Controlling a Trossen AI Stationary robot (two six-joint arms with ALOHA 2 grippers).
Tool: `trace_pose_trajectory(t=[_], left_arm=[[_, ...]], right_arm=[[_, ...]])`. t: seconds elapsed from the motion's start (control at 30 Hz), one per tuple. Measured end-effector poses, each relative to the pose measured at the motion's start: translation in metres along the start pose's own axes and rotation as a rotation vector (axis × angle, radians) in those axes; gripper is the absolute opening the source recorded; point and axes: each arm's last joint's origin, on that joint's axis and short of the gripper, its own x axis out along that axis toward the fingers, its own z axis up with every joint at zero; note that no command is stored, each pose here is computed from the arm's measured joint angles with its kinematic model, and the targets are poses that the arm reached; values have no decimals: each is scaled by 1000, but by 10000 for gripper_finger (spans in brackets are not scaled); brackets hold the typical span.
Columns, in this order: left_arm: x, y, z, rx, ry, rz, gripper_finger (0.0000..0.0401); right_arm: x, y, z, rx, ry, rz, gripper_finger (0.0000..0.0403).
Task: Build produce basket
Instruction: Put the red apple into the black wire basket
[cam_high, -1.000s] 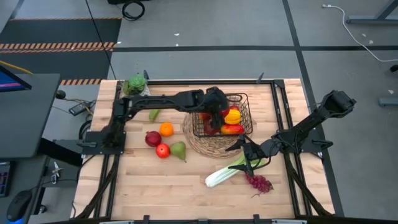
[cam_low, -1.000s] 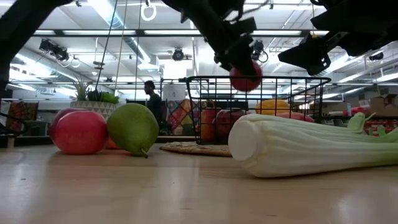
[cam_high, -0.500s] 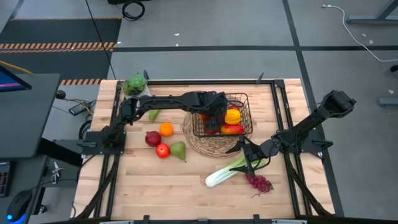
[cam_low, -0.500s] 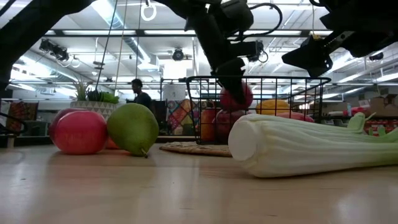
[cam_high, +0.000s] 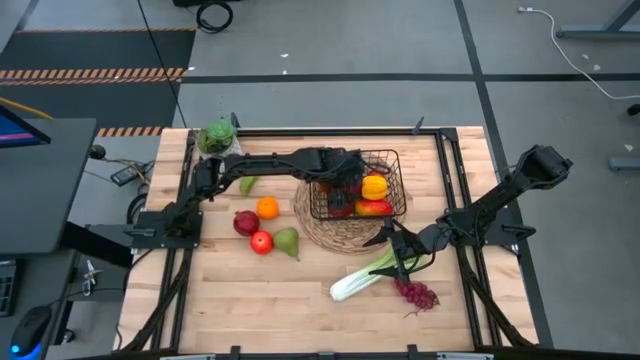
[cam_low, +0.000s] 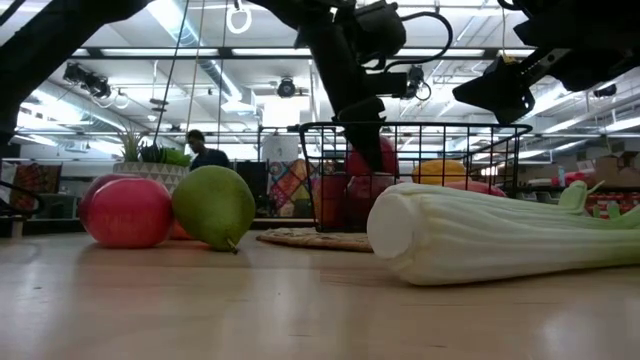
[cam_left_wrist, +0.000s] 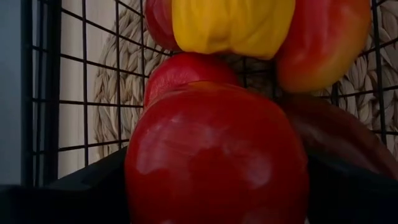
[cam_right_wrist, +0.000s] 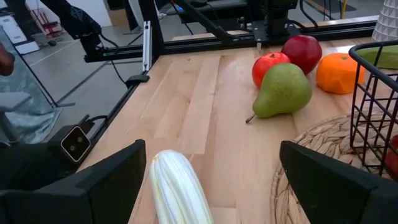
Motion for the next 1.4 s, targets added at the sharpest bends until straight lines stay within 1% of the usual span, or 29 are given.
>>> trace_pose_trajectory(t=[0.07,0.13,0.2,0.33,0.4,0.47,0.53,0.57,0.63,0.8,0.83,0.9,0.97,1.07,1.23,1.3,1.4], left_arm=[[-1,-3,1,9,0,14,366],[-1,-7,2,38,2,34,385],[-2,-11,4,72,6,58,395],[-5,-20,6,145,8,82,397],[-8,-27,8,239,6,86,398],[-17,-31,11,307,-3,108,395],[-29,-32,19,316,-48,151,394],[-35,-32,21,317,-57,153,394],[-44,-29,27,288,-90,164,394],[-63,-21,30,240,-56,157,394],[-69,-20,31,216,-47,152,394],[-86,-17,30,170,-30,129,394],[-103,-15,27,145,-14,78,394],[-129,-16,19,119,-17,18,394],[-166,-32,0,78,-35,14,394],[-173,-40,-14,37,-15,-1,394],[-176,-51,-39,-24,-2,-8,394]], right_arm=[[0,0,0,0,0,0,373],[0,0,0,0,0,0,373],[0,0,0,0,0,0,373],[0,0,0,0,0,0,373],[0,0,0,0,0,0,373],[0,0,0,0,0,0,373],[0,0,0,0,0,1,373],[0,0,0,0,0,1,373],[0,0,0,5,0,1,373],[0,1,0,8,1,31,373],[0,1,0,9,2,34,373],[0,1,0,10,9,34,373],[0,1,-1,20,15,35,373],[-1,3,-3,30,35,48,373],[-5,8,-11,26,60,76,373],[-5,10,-11,28,57,80,373],[-6,11,-10,35,35,73,373]])
